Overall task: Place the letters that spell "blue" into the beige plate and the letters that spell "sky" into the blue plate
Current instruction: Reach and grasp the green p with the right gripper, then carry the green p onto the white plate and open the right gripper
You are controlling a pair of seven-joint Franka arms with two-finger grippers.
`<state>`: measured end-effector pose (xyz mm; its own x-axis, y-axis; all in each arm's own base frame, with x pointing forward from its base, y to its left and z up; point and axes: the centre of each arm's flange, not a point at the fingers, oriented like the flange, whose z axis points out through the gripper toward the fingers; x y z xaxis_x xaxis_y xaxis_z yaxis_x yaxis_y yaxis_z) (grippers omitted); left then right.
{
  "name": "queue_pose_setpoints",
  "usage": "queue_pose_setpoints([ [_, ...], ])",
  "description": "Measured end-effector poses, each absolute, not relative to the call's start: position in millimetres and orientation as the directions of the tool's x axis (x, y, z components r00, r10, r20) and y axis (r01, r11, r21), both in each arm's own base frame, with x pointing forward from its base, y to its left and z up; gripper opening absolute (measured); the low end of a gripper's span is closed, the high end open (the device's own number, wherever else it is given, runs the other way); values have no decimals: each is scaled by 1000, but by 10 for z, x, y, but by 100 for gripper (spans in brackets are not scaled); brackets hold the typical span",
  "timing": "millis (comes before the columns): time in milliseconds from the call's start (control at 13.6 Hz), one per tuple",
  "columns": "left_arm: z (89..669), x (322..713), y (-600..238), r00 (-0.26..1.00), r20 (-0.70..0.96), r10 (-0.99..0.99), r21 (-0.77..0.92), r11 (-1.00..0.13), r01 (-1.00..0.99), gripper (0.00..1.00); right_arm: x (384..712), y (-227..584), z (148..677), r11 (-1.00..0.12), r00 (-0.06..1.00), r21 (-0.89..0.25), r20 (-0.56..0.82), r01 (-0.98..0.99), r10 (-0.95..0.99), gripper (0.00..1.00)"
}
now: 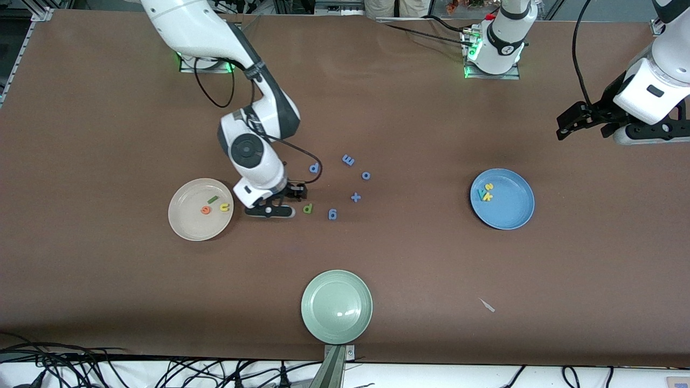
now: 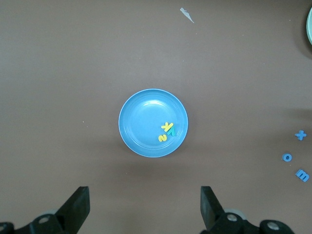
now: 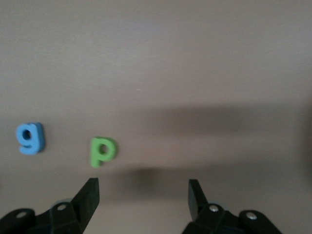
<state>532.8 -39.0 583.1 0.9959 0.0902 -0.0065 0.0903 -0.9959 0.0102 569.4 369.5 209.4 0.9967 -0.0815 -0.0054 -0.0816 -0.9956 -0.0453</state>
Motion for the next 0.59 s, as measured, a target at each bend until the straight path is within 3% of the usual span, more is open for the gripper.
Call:
queue_pose_setpoints([
  [589,5826,5321,-415,996,-12,86,9,-996,86,100,5757,4042,1758,-986,988,-61,22,-154,-155,81],
])
